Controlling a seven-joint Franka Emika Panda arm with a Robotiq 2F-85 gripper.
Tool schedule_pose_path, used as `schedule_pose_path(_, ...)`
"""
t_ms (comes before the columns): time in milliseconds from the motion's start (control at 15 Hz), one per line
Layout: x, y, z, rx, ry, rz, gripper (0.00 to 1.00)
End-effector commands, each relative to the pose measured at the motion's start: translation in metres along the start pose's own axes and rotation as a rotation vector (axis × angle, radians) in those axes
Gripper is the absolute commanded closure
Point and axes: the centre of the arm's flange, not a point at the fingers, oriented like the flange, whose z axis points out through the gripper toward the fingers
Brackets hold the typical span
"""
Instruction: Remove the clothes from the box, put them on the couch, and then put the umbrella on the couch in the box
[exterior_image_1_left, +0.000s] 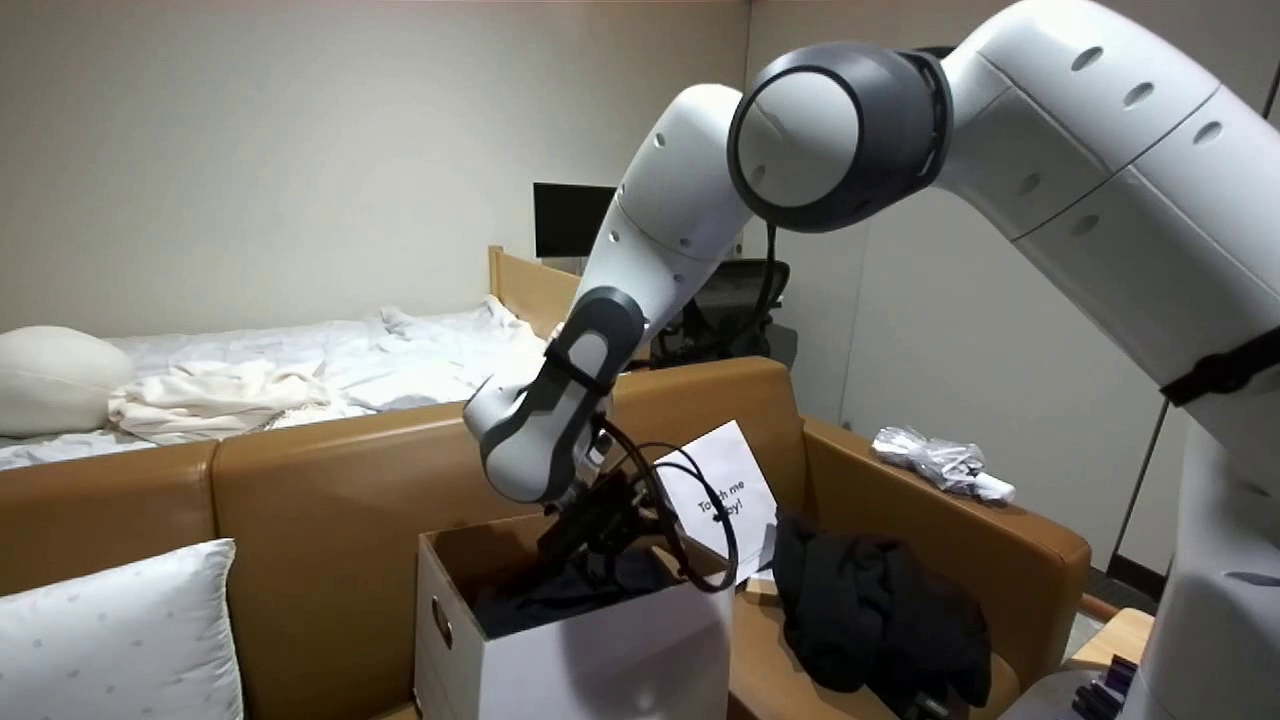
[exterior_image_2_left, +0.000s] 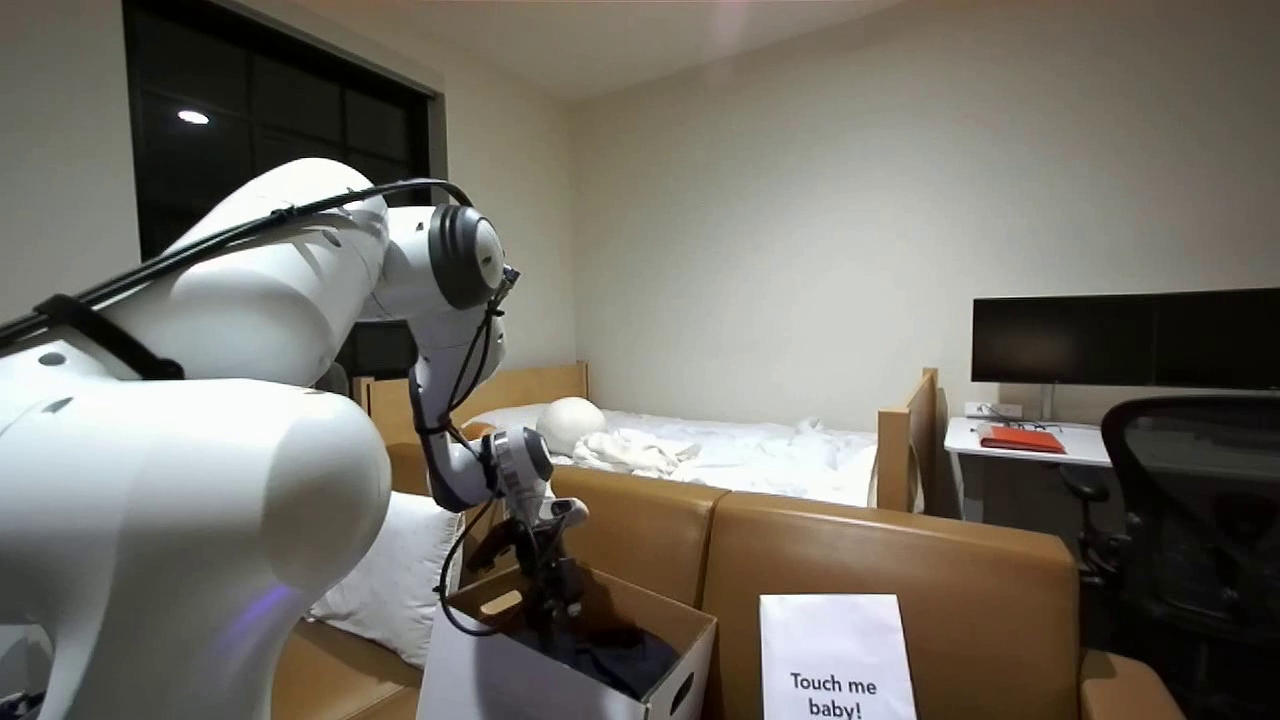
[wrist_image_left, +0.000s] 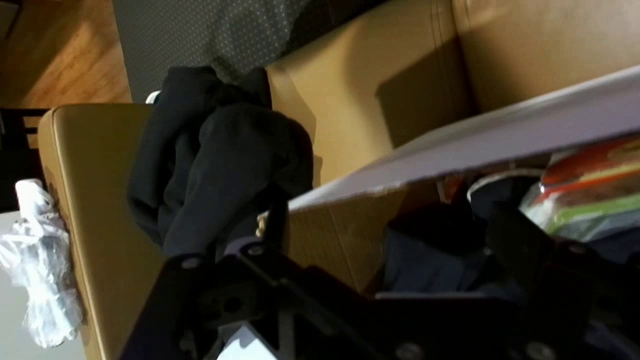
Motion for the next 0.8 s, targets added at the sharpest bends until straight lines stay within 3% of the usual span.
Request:
schedule_pose_path(0,-0.005,-0.023,0.029,0.098,-0.106,0.073,0.0)
schedule_pose_path(200,0.016,-0.048,0.023,0.208,-0.124,0.182,0.0)
schedule_pose_path(533,0.106,-0.021,-0.022,0.359,-0.14,0.342,0.0)
schedule_pose_path(733,0.116,-0.01,-0.016,0.289,-0.192,0.32,0.0)
